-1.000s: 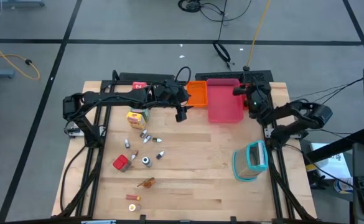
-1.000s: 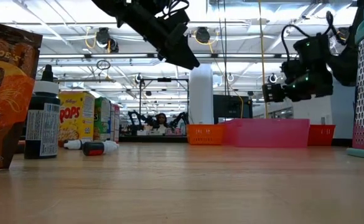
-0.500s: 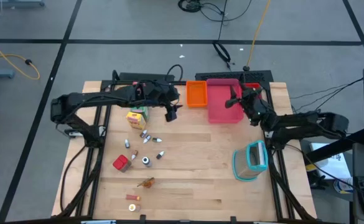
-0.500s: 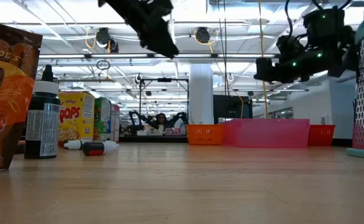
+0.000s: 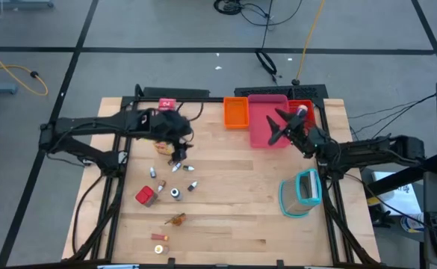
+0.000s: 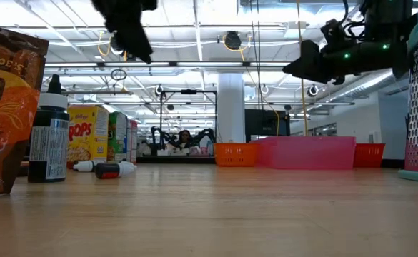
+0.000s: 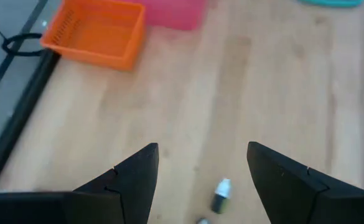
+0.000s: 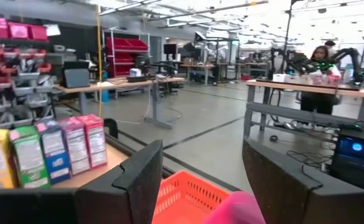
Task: Pick & Place Kitchen Items
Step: Put the yellow cereal box into the pink bin
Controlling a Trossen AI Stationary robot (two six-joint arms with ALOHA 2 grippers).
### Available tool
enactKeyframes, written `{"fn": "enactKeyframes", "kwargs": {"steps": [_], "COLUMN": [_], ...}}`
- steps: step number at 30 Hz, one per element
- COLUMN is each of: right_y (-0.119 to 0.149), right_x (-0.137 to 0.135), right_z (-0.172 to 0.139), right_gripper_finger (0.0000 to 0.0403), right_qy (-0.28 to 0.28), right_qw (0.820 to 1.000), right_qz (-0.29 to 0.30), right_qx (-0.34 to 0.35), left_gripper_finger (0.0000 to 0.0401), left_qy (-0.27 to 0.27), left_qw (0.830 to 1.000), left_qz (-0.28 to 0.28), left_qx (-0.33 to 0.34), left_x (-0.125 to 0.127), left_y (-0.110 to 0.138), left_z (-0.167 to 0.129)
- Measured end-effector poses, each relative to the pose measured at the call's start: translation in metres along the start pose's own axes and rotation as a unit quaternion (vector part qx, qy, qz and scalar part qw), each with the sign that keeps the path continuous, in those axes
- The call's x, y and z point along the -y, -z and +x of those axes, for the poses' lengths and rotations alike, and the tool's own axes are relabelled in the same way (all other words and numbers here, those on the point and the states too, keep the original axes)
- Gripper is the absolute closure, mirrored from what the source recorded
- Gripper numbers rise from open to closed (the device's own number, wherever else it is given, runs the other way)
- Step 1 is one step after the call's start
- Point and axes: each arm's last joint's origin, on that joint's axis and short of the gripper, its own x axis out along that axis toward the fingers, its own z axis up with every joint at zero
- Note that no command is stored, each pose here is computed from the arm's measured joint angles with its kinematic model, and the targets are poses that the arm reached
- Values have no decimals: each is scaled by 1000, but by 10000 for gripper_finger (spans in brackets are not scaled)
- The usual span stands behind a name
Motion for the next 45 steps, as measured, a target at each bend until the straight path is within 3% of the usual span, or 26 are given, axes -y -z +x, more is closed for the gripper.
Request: {"fn": "enactKeyframes", "kwargs": {"steps": [3,9,16,21,27,34,45], "right_y": [-1,-1,-1,-2,-2,-2,-2], "right_x": [-2,-3,-3,-3,-3,-3,-3], "right_z": [-1,-2,-2,-2,-2,-2,-2], "right_gripper_finger": [191,191,191,191,191,190,191], "right_qy": [-5,-9,-9,-8,-8,-8,-8], "right_qw": [1000,1000,1000,1000,1000,1000,1000], "right_qz": [4,4,4,10,9,10,10], "right_qx": [4,3,4,6,6,6,7], "left_gripper_finger": [153,153,153,153,153,162,282], "left_qy": [-3,-114,-167,-214,-196,-202,-252], "left_qw": [1000,993,984,972,971,964,937], "left_qz": [-6,-5,-17,21,84,101,151], "left_qx": [-5,-25,-62,-93,-110,-138,-187], "left_x": [10,18,14,10,16,20,23], "left_y": [18,57,95,113,113,113,115], "left_z": [-2,-4,-8,-5,2,15,40]}}
